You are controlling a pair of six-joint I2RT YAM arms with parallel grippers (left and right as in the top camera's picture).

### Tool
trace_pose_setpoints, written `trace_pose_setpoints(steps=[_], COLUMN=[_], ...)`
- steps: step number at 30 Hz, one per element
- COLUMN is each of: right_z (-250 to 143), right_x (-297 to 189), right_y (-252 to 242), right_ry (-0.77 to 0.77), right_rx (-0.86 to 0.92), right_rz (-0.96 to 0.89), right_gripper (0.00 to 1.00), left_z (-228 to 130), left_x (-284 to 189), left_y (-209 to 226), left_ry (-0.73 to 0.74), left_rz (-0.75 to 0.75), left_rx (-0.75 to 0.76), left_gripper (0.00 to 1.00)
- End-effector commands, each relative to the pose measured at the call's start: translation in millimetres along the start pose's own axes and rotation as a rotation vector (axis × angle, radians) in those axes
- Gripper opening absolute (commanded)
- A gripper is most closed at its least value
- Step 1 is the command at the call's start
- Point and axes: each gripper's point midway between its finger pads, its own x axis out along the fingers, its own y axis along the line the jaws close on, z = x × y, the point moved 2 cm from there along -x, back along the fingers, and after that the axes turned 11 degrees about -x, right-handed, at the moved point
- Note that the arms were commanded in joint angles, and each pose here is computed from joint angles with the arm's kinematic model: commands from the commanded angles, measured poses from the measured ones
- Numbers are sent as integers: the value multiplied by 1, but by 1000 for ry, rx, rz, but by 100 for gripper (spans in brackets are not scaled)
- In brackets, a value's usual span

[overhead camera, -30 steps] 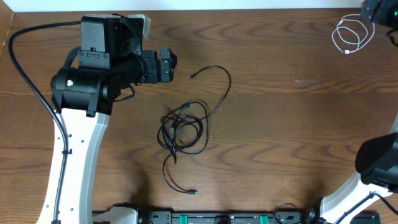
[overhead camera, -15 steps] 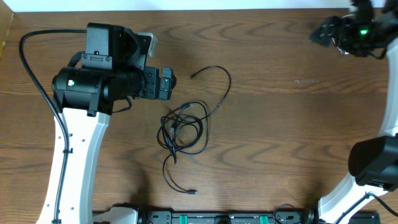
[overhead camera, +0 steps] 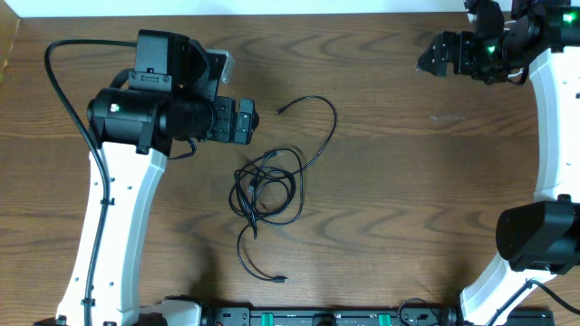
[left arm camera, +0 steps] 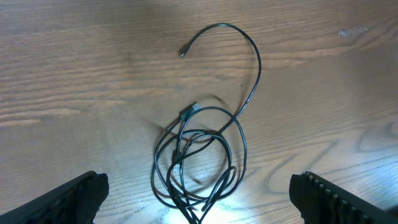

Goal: Untangle cables

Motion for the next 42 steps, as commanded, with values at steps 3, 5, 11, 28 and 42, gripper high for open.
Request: trace_pose_setpoints(steps=[3, 5, 11, 28, 42], right_z=[0, 0, 0, -2, -11], right_x=[-10, -10, -10, -10, 1], right_y=[1, 0, 0, -1, -5], right_ry=[-13, -13, -13, -1, 33], right_rx=[-30, -30, -31, -27, -12], right_rz=[-37, -39, -40, -52, -44], right_gripper=[98, 98, 98, 98, 98], left_z=[-2, -2, -2, -2, -2], left_x=[8, 8, 8, 8, 13], left_y=[5, 5, 5, 5, 5], left_ry=[25, 26, 26, 24, 38], left_rz=[10, 10, 10, 9, 4], left_rx=[-1, -2, -2, -1, -14], left_gripper=[98, 98, 98, 98, 98])
